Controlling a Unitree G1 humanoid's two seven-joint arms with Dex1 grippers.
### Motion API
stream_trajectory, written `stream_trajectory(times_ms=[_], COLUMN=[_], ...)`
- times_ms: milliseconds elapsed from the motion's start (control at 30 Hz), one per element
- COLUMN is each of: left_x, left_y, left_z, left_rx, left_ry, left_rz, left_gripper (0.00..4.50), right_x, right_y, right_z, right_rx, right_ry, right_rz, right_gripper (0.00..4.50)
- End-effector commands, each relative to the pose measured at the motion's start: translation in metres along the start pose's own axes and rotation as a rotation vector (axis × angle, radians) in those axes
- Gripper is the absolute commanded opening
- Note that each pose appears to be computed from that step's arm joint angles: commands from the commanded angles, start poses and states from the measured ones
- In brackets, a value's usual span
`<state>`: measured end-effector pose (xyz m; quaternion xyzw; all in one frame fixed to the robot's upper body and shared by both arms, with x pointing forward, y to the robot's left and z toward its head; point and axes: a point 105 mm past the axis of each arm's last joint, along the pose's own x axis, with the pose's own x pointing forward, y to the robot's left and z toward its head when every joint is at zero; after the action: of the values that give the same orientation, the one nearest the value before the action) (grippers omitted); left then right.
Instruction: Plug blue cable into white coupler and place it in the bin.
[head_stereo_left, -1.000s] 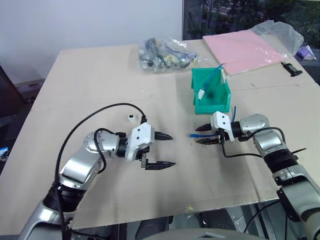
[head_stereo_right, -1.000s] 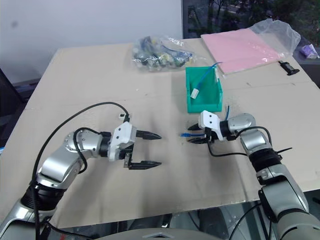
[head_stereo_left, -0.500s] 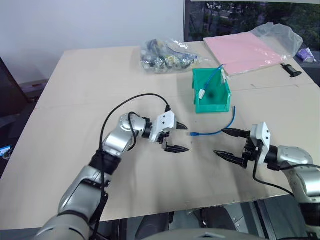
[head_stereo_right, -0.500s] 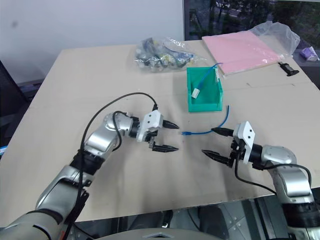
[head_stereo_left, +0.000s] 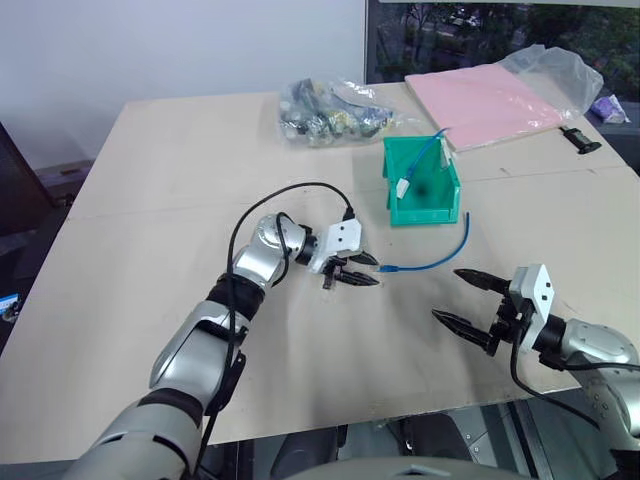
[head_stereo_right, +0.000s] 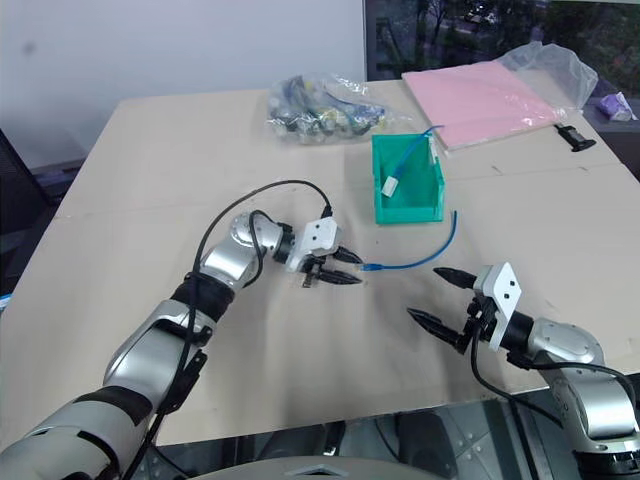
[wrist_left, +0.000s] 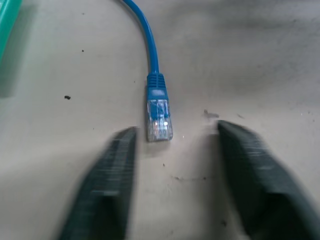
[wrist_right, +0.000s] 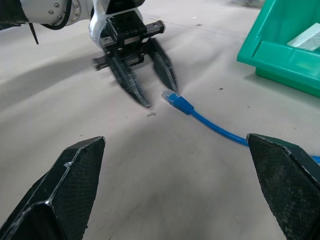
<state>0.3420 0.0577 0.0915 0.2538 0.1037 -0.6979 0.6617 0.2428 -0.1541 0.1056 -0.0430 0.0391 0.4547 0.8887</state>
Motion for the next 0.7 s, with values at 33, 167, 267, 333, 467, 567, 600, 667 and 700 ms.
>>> stream_trajectory(times_ms=[33,167,267,333,467,567,600,667,700], left_x=[0.006,0.008,0.008,0.008,0.003,-0.004,-0.006,-0.011,-0.014], left_y=[-0.007,-0.009,-0.009,-0.009,-0.009,-0.027,-0.032,-0.037,-0.039], left_z=[-0.004,-0.004,-0.003,0.005,0.05,0.067,0.071,0.079,0.082], left_rx=[0.0,-0.002,-0.017,-0.071,-0.378,-0.537,-0.569,-0.637,-0.662], left_ry=[0.005,-0.007,-0.028,-0.099,-0.425,-0.518,-0.533,-0.576,-0.593], left_rz=[-0.024,-0.022,-0.01,0.0,-0.049,-0.194,-0.229,-0.284,-0.301], left_gripper=[0.21,0.02,0.02,0.02,0.02,0.02,0.02,0.02,0.02], right_x=[-0.001,0.0,0.0,0.001,0.006,0.014,0.017,0.021,0.022], right_y=[0.0,-0.001,0.003,0.012,0.033,0.034,0.034,0.031,0.029], right_z=[0.013,0.013,0.013,0.016,0.026,0.035,0.039,0.051,0.056], right_rx=[-0.045,-0.045,-0.001,0.101,0.412,0.518,0.537,0.58,0.601], right_ry=[-0.044,-0.047,-0.062,-0.098,-0.185,-0.263,-0.281,-0.339,-0.365], right_rz=[-0.015,-0.024,-0.016,0.007,0.065,0.055,0.063,0.071,0.076], right_gripper=[4.5,4.5,4.5,4.5,4.5,4.5,4.5,4.5,4.5])
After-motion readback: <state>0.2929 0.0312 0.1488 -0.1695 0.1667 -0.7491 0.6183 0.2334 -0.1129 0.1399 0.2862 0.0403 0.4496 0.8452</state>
